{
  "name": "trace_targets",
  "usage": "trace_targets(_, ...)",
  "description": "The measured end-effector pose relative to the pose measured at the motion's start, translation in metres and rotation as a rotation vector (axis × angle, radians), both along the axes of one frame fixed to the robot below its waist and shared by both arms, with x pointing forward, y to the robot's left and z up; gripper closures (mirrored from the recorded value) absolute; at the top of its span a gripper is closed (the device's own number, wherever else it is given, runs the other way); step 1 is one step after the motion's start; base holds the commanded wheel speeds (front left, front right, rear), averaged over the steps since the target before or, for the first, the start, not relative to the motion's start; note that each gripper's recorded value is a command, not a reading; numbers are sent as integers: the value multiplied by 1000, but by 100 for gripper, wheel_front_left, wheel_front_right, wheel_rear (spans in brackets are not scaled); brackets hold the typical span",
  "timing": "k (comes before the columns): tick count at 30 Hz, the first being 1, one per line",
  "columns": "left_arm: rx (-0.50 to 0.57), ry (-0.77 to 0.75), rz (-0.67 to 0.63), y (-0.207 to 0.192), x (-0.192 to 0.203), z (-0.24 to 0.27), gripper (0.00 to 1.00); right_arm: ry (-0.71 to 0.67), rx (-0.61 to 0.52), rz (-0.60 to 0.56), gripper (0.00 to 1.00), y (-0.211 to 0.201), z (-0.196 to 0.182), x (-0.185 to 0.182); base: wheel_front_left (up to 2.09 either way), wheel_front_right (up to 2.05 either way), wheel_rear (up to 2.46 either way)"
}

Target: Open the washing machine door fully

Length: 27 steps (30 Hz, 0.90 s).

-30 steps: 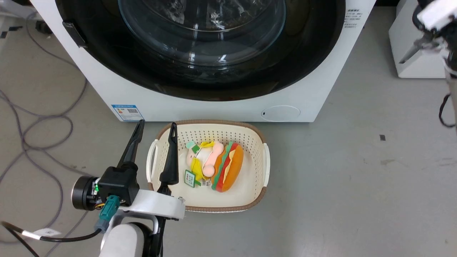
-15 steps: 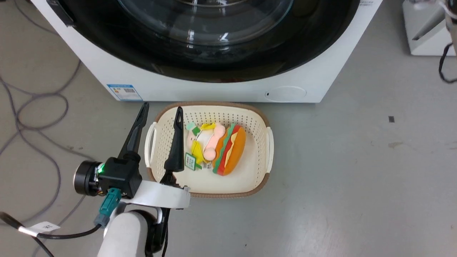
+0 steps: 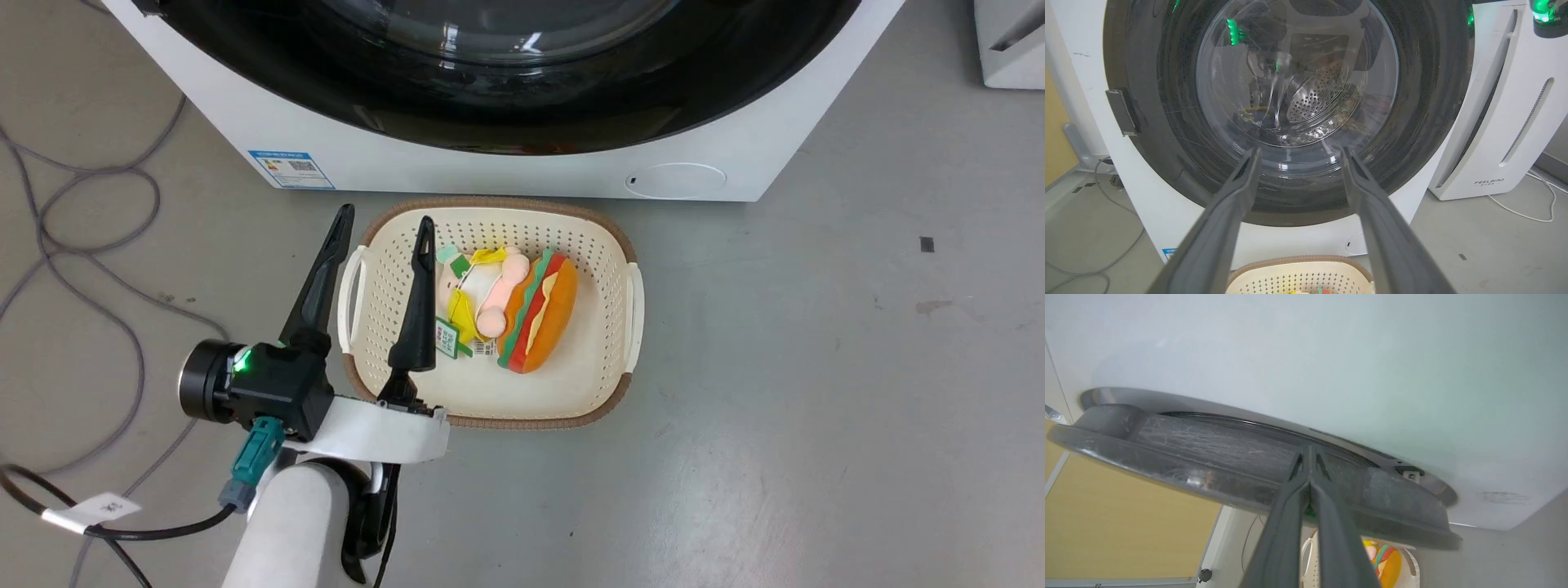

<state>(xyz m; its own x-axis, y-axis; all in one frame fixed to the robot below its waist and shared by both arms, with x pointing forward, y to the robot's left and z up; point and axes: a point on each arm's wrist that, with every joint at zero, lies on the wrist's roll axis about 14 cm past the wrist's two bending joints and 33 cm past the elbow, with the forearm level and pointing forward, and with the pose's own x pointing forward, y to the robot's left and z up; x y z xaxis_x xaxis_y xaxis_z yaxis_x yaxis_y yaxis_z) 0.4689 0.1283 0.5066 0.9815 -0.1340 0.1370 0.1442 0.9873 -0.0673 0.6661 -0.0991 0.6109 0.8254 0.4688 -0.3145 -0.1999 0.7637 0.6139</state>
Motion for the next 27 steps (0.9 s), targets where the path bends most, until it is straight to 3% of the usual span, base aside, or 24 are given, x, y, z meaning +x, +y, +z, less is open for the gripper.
trace_targets(14, -11, -40, -18, -7, -5, 15, 0, 184, 55, 129, 100, 8, 7, -29, 0, 0, 0)
trace_targets(27, 2, -45, -12, -6, -36, 27, 0, 252, 89, 241, 100, 11, 8, -95, 0, 0, 0)
